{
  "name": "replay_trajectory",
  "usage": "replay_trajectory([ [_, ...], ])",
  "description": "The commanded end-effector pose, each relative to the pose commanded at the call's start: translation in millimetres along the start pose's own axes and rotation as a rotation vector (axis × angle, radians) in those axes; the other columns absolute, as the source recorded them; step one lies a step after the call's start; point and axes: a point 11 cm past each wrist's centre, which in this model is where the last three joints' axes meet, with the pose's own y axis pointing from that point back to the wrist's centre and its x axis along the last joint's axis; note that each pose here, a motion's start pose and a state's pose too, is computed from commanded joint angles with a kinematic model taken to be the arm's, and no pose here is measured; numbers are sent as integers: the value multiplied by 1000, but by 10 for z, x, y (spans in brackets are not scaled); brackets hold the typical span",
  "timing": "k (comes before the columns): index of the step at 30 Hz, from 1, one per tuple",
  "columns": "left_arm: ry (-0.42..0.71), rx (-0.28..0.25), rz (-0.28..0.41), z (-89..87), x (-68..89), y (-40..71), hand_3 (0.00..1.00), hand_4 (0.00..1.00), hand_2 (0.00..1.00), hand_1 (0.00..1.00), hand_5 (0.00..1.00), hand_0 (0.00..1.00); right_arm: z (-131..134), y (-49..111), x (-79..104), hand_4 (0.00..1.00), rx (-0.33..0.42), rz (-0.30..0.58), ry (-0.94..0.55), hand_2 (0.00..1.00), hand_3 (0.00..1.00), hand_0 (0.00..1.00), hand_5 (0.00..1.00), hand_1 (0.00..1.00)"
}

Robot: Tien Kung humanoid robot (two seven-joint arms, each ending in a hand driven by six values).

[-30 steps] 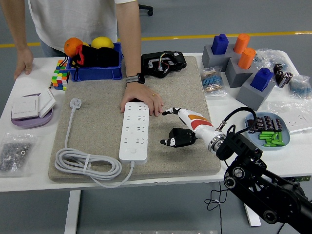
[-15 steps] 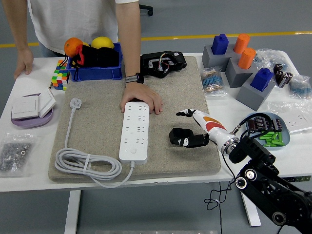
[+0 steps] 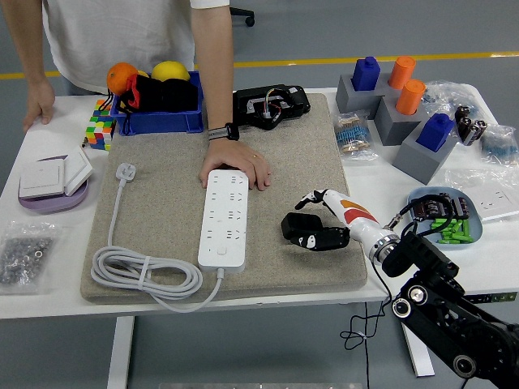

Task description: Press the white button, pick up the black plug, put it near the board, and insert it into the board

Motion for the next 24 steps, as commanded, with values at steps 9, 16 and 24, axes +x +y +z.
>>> replay_trajectory([
  [9,3,-1,-2,2,-10,0,691,556,636,630,389,625,39,-15,-54,947,-7,-9,2,742,509,745,213,750],
  [16,7,-1,-2,1,-14,-1,692,556,636,630,390,626,66,-28,-55,935,-9,-3,3,693,495,707,203,698],
  [24,8,-3,-2,7,-13,0,692,557,636,630,390,626,26,-25,-15,919,7,12,6,656,484,674,189,670],
])
